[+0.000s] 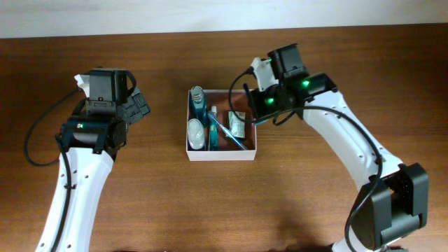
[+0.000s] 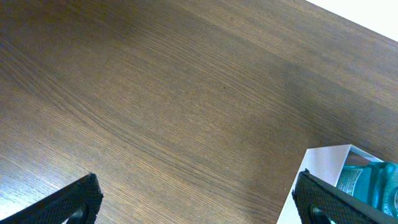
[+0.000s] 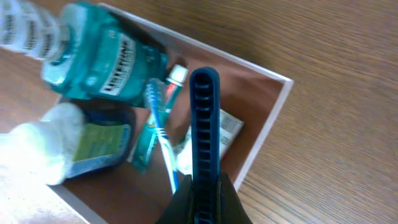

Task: Pack container
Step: 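Lower the razor into the box beside the toothbrush and release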

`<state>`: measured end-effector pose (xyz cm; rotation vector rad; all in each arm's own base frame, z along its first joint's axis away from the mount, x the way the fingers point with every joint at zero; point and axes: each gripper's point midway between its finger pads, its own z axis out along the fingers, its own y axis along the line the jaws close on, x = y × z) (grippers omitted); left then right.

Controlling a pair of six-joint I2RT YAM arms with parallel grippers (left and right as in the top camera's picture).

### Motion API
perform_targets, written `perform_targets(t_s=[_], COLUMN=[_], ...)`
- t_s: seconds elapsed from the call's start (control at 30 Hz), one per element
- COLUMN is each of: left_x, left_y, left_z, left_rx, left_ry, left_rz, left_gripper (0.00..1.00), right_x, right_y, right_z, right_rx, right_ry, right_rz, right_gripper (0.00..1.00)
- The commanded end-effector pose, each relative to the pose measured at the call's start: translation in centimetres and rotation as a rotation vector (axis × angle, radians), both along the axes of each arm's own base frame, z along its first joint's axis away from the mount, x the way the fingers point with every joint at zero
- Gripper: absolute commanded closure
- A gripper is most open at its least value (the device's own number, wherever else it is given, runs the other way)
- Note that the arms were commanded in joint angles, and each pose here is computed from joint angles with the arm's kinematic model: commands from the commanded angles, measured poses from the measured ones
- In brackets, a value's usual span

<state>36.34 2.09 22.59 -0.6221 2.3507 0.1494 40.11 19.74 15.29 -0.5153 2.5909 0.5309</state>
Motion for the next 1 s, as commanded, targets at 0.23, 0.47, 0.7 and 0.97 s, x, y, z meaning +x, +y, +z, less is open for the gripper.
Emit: perform_targets(t_s=[0.23,0.47,0.7,0.97], left_x=[0.1,0.1,0.1,0.1], left_y=[0.2,0.2,0.2,0.2], left_z=[0.1,0.1,0.1,0.1], left_rx=[-0.004,-0.003,-0.004,-0.004], left_ry=[-0.004,-0.004,-0.004,-0.004], left_rz=[0.011,0.011,0.011,0.011], left_gripper=[0.01,0.01,0.01,0.01], right_x=[-1.9,-2.0,-1.4,-0.8], right_y=[4.3,5.7,6.0,6.3], right_z=[-0.5,-2.5,-5.4,-7.9], right_rx=[-0.031,-0.066,-0.083,-0.095], right_ry=[-0.028,-0.015,0.021,0.048], right_rz=[0.088,0.113,0.114,0.111], right_gripper=[0.96,0.96,0.95,0.95])
